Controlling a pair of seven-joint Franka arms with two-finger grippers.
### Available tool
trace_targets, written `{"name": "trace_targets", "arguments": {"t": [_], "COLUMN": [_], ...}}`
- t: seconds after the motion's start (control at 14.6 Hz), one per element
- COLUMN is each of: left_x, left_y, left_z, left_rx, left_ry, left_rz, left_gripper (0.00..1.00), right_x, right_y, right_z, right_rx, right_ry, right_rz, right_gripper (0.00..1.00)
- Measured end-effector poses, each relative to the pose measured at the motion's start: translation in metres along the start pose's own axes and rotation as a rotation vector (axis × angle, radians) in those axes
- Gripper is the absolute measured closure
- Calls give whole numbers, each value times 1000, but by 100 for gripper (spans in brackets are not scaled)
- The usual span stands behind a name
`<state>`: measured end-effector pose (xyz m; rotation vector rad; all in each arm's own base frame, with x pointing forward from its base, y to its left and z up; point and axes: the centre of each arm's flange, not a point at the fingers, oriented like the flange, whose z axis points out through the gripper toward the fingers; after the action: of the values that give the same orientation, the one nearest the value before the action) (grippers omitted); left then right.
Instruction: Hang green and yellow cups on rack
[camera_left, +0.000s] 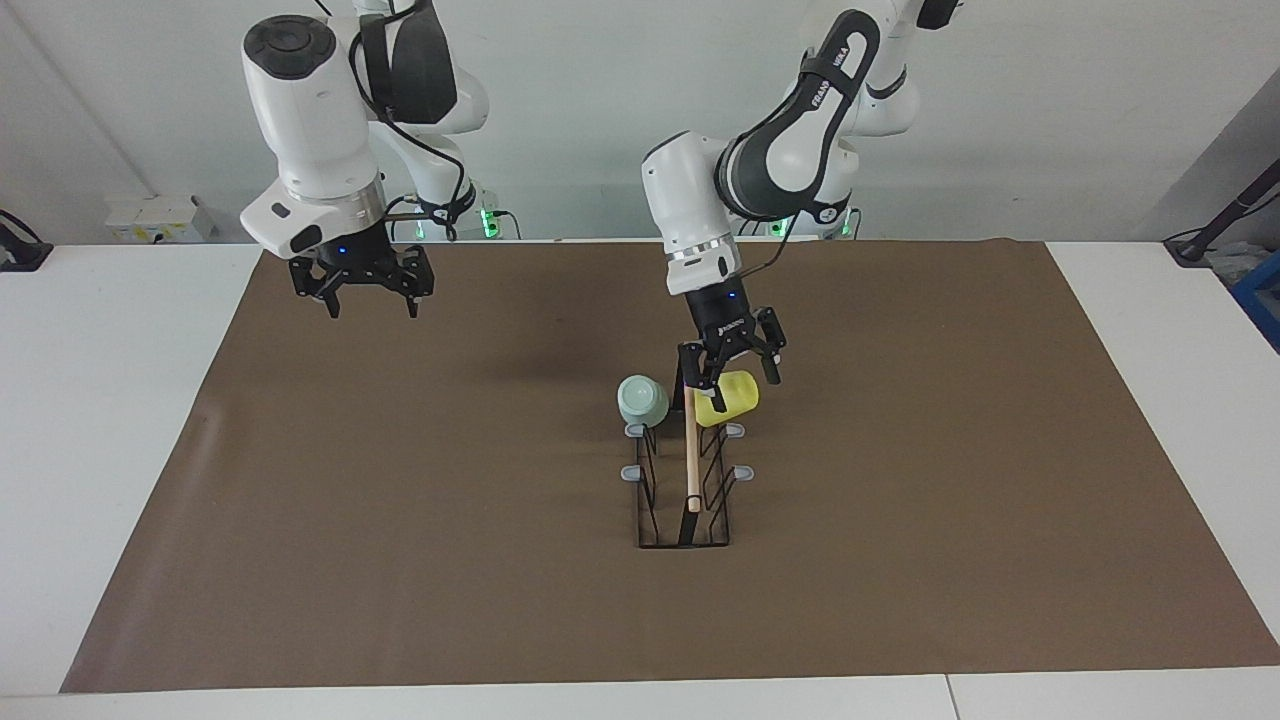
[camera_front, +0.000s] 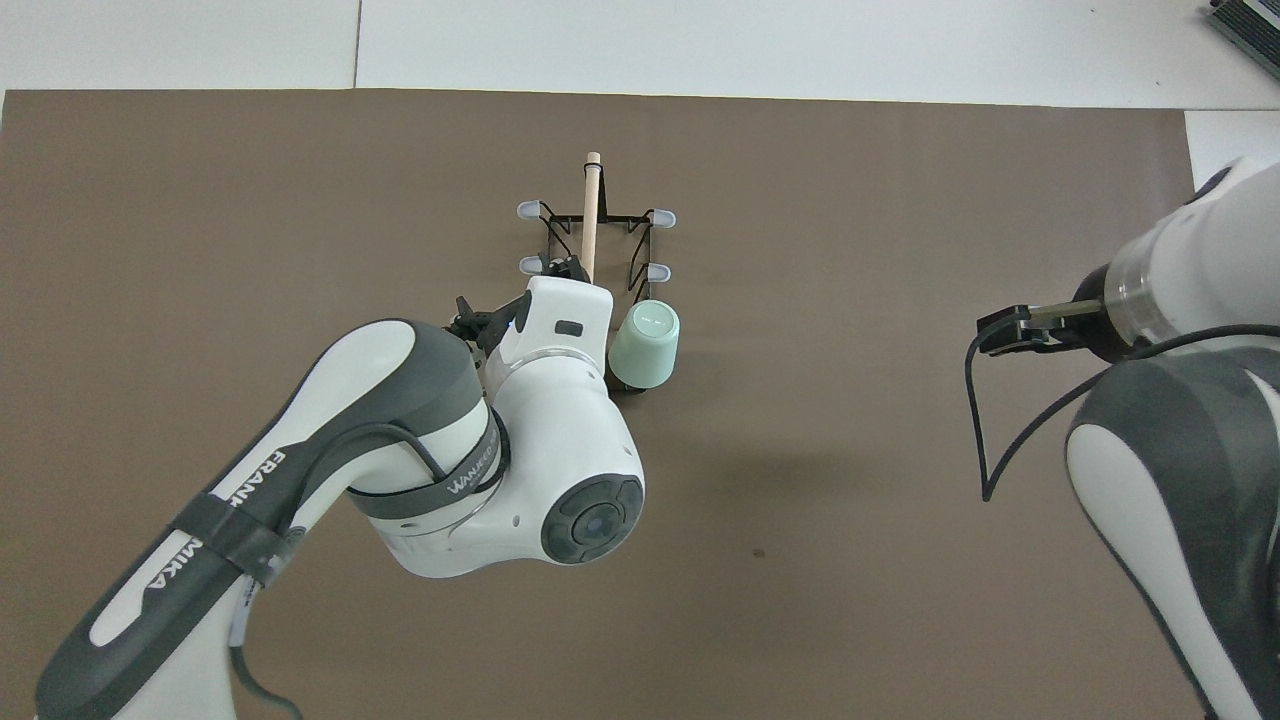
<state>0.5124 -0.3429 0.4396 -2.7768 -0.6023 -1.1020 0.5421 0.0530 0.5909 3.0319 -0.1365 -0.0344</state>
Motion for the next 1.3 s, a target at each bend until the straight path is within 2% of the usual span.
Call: {"name": "trace_targets", "arguments": {"t": [0.34, 0.61, 0.75, 1.02, 1.3], "left_x": [36, 85, 110, 142, 186], "left_y": [-20, -54, -79, -139, -202], "left_z": [-4, -15, -17, -10, -16], "left_rx": [-28, -119, -171, -220, -239], "left_ry": [-138, -276, -328, -475, -601], "left_rz": [135, 255, 309, 498, 660], "left_gripper": [0, 0, 0, 0, 0], "right_x": [-3, -1, -1, -1, 0], "right_y": [26, 39, 50, 72, 94], "right_z": [-12, -10, -8, -5, -4], "right_rx": [47, 55, 59, 65, 74], "right_ry": [-33, -42, -48, -67, -67], "right_rz": [61, 69, 59, 78, 61], "right_gripper": [0, 0, 0, 0, 0]}}
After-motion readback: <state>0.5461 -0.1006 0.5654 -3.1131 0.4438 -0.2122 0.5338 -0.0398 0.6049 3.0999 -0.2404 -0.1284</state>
